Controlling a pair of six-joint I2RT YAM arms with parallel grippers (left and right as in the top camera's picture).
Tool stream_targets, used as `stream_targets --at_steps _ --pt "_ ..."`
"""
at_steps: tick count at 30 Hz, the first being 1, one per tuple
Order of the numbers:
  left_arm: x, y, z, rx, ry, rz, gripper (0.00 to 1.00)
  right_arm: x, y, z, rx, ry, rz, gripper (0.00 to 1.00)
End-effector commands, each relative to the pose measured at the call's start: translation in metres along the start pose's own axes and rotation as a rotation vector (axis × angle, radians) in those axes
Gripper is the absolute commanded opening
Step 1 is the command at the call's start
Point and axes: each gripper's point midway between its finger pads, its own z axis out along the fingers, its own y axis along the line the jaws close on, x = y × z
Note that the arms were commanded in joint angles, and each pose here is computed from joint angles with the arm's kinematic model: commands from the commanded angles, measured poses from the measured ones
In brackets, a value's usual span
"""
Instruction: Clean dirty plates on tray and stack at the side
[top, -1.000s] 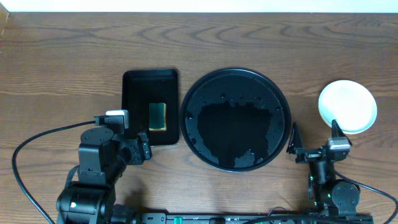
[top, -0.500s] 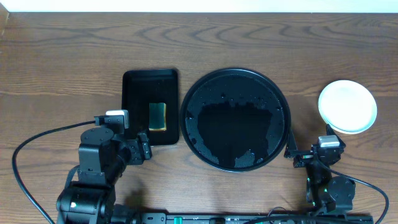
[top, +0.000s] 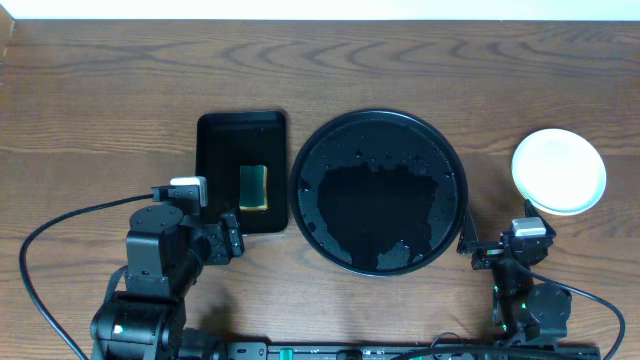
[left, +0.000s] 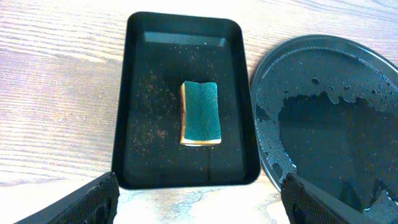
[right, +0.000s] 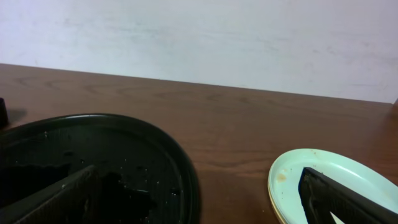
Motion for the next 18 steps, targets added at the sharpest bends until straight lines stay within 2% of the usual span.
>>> stream_targets --at_steps 1,18 --pt "0.0004 0.0002 0.0007 0.0 0.0 -0.002 0.84 0.0001 0.0024 -0.0003 -0.011 -0.002 -0.013 0.99" --pt "0.0077 0.0019 -0.0034 -0.005 0.017 -0.002 0.84 0.0001 0.0024 -0.0003 -0.011 -0.002 -0.013 0.99"
